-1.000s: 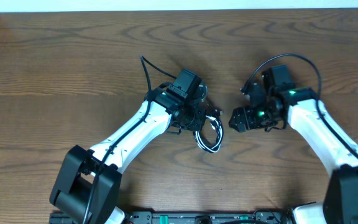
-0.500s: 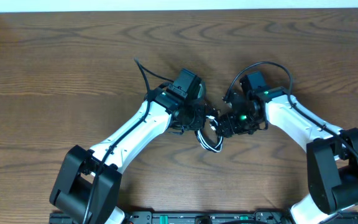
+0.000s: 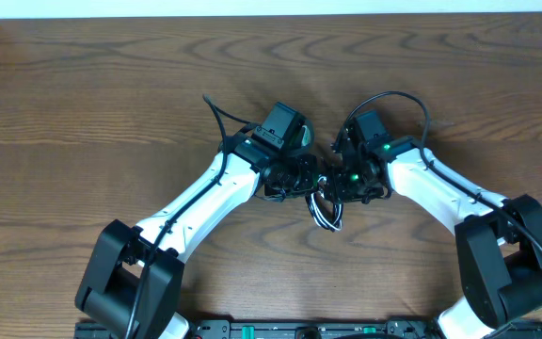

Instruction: Untangle cables

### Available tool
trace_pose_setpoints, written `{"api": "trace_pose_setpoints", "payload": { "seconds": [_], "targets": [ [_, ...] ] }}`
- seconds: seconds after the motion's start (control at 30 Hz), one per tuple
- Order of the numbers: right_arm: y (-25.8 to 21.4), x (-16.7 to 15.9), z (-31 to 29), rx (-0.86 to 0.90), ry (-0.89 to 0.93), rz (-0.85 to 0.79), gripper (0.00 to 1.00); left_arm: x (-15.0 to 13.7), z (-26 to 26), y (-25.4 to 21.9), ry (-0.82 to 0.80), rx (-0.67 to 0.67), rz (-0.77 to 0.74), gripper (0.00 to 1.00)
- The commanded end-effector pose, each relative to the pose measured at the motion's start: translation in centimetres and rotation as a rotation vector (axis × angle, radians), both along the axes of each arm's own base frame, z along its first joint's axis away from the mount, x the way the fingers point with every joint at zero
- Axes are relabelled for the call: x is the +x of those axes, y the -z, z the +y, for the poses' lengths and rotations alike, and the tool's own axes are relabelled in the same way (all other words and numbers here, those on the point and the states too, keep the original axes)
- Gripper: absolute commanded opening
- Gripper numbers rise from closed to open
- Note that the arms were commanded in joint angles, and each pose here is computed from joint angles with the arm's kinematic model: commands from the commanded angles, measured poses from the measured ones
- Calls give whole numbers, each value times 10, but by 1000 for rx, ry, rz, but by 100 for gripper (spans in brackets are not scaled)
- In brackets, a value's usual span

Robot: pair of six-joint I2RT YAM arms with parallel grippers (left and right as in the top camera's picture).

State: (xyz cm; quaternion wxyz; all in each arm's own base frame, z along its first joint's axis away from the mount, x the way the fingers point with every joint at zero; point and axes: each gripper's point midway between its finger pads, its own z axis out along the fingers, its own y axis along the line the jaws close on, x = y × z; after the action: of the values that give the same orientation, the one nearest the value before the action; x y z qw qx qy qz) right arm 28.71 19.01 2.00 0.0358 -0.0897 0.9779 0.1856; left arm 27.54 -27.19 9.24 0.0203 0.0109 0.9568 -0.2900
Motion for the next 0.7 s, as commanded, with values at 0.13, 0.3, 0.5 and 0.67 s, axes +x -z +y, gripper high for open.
{"api": "trace_pose_setpoints", "payload": {
  "seconds": [0.13,0.3,0.5,0.67],
  "targets": [
    [10,-6,-7,-97,52,5,45,5,5,-3,-16,-12,0,7],
    [20,-20,-9,-113,53,36,43,16,19,-3,-63,-9,6,7],
    [42,-36,-19,-130,122,66,19,18,25,-2,-77,-3,15,7],
    [46,-39,-22,-137,126,70,1,18,42,8,-73,103,-10,7]
  ]
}}
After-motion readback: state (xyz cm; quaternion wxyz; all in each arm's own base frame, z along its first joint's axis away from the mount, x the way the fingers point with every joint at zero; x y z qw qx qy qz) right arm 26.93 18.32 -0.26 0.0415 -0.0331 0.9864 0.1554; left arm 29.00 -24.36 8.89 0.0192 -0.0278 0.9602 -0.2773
